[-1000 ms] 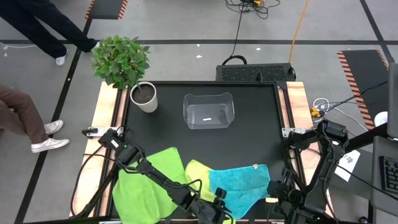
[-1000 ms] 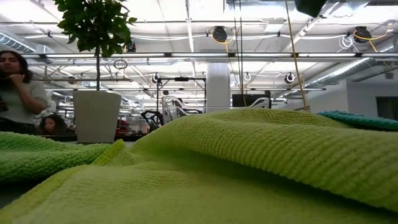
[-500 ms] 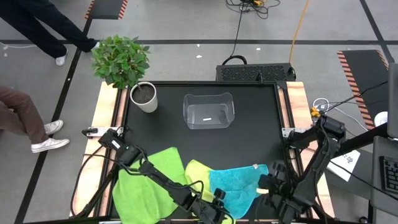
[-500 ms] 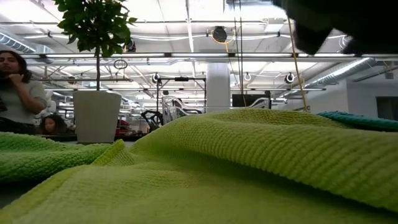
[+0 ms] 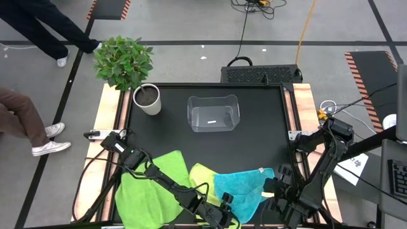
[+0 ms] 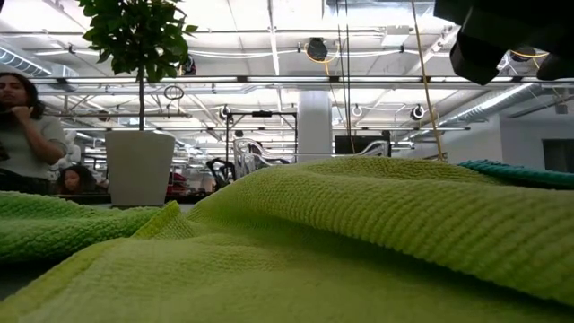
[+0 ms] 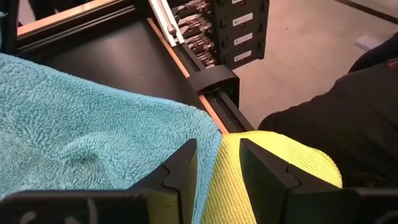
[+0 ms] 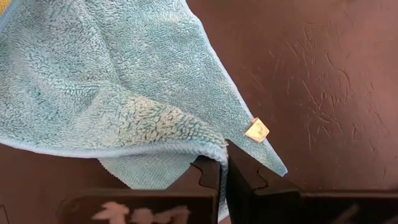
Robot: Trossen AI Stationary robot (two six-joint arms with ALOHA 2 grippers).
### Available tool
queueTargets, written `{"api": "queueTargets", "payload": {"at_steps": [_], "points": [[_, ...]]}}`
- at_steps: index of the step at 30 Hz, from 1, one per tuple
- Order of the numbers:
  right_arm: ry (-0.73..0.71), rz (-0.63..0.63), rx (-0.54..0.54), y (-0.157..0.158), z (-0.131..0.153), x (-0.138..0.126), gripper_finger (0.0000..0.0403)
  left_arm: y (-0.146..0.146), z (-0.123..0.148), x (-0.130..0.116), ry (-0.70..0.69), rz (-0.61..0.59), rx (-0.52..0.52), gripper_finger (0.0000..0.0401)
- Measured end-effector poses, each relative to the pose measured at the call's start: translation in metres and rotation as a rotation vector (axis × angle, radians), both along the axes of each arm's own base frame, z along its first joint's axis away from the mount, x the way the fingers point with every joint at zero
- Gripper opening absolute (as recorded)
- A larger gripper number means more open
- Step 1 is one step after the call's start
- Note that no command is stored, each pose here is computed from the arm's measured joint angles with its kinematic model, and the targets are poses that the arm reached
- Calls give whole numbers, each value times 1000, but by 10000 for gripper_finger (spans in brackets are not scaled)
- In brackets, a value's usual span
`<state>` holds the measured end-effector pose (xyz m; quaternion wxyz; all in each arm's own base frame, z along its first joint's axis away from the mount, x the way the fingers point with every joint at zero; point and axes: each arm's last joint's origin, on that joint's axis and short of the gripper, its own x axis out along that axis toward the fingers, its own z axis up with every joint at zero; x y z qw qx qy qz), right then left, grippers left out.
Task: Fold microfiber towels
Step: Fold the blue towel
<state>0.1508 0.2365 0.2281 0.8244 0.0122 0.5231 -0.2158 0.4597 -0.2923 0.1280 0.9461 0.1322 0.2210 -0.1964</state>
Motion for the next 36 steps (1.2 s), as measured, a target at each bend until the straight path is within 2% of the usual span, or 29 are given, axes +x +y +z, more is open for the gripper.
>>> {"api": "queueTargets", "payload": {"at_steps": [13, 21, 26, 28, 36], "points": [[-27, 15, -37, -4, 1, 6, 0, 6, -13, 6, 17, 17, -15, 122], [-102, 20, -25, -13, 16, 6, 0, 10, -19, 7, 42, 31, -10, 122], [-129, 24, -15, -15, 21, 7, 0, 26, -35, 13, 77, 88, 58, 122], [-133, 29, -10, -15, 22, 7, 0, 30, -34, 13, 93, 117, 73, 122], [-131, 37, -10, -15, 21, 9, 0, 34, -34, 15, 117, 119, 51, 122]]}}
